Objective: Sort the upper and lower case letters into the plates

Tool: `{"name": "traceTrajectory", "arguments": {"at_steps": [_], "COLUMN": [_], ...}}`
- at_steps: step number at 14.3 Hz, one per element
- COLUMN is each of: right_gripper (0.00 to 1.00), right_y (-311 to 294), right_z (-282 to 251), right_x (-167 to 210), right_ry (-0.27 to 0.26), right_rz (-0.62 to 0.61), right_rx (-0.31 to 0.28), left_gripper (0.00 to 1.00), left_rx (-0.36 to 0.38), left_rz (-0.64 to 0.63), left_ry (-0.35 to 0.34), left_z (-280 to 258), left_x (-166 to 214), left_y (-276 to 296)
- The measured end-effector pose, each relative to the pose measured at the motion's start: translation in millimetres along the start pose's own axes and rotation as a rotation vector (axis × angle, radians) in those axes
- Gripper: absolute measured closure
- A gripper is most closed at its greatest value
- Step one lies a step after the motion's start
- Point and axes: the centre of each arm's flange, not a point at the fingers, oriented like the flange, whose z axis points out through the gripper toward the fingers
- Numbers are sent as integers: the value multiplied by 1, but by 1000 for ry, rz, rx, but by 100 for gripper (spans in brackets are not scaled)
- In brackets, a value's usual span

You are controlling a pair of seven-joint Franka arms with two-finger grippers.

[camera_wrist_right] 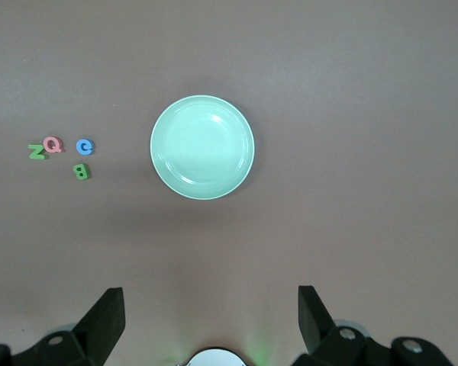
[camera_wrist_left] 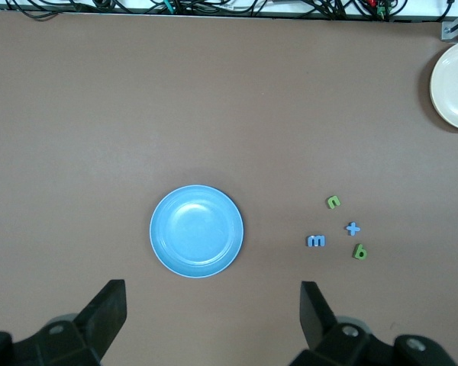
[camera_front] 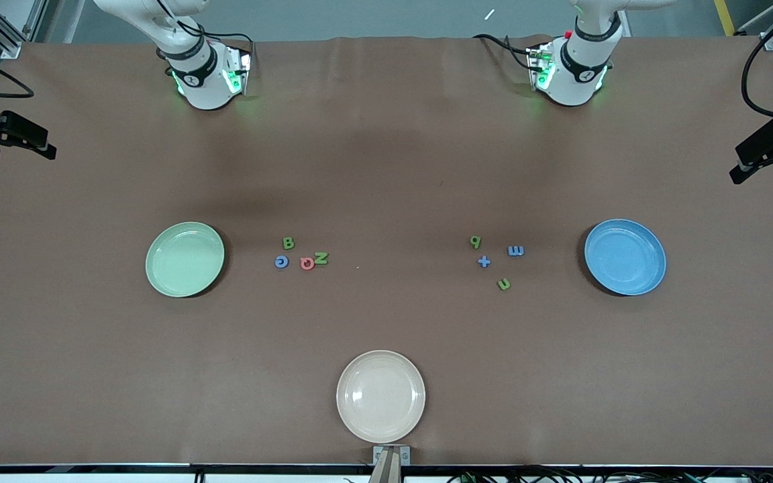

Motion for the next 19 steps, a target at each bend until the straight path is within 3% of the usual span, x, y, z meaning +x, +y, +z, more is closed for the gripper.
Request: {"name": "traceTrajectory", "arguments": {"at_steps": [4, 9, 15, 19], "right_gripper": [0, 0, 0, 0], "right_y": [3, 3, 2, 2], "right_z": [1, 1, -1, -9], "right_x": [0, 0, 0, 2], "right_ry": [-1, 0, 7, 26], "right_rz": [5, 6, 4, 3], "right_rx": [2, 2, 1, -2], "left_gripper": [0, 0, 0, 0], "left_rx": [-1, -1, -9, 44], "left_rz": [13, -15, -152, -180], "left_ry": [-44, -153, -153, -147], "left_z": [21, 94, 219, 283], "left_x": [1, -6, -27, -47], "left_y": [7, 80, 165, 188]}}
